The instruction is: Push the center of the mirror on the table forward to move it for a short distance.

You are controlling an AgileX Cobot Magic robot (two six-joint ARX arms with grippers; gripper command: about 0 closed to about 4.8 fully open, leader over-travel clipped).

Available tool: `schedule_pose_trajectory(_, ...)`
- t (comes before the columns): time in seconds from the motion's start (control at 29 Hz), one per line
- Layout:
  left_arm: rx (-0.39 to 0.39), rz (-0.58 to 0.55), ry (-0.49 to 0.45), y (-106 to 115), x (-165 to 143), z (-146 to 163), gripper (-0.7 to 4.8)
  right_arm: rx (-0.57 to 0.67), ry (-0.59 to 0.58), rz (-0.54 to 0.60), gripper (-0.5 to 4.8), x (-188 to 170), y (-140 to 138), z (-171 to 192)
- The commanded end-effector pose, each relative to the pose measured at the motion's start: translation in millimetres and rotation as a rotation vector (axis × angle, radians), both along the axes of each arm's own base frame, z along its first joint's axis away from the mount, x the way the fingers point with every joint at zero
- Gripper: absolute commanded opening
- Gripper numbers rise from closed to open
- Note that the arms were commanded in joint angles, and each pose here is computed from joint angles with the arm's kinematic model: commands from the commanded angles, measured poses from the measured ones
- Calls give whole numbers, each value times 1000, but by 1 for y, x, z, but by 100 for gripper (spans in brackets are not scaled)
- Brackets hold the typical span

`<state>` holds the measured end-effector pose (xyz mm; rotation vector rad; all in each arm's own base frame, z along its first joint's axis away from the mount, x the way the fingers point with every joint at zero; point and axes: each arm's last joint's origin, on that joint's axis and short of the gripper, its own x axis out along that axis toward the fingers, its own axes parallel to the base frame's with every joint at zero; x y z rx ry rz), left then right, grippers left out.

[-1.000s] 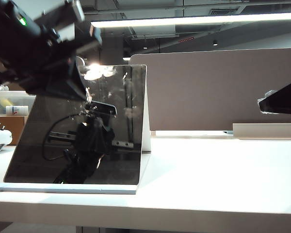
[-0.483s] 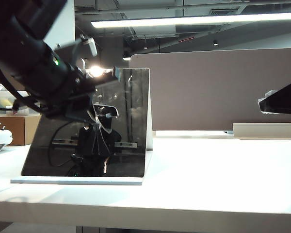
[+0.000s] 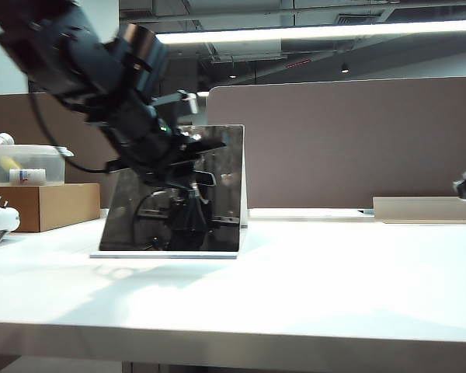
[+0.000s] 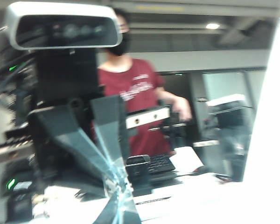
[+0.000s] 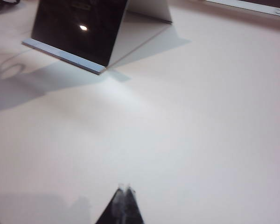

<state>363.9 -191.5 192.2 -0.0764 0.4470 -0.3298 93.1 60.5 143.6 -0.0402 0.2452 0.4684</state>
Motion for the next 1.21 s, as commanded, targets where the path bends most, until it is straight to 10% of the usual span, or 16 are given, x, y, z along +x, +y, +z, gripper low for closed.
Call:
schedule_pose_trajectory(0.03, 32, -9, 5, -12, 24, -6, -5, 3, -5, -35, -5, 2, -3, 0)
schedule_pose_trajectory(0.62, -20, 97, -103, 2, 144, -3, -5, 1, -2, -39, -5, 3, -3, -1)
schedule_pose_trajectory(1.21, -75, -71, 41, 4, 138, 21, -5, -2, 1, -39, -5, 3, -3, -1)
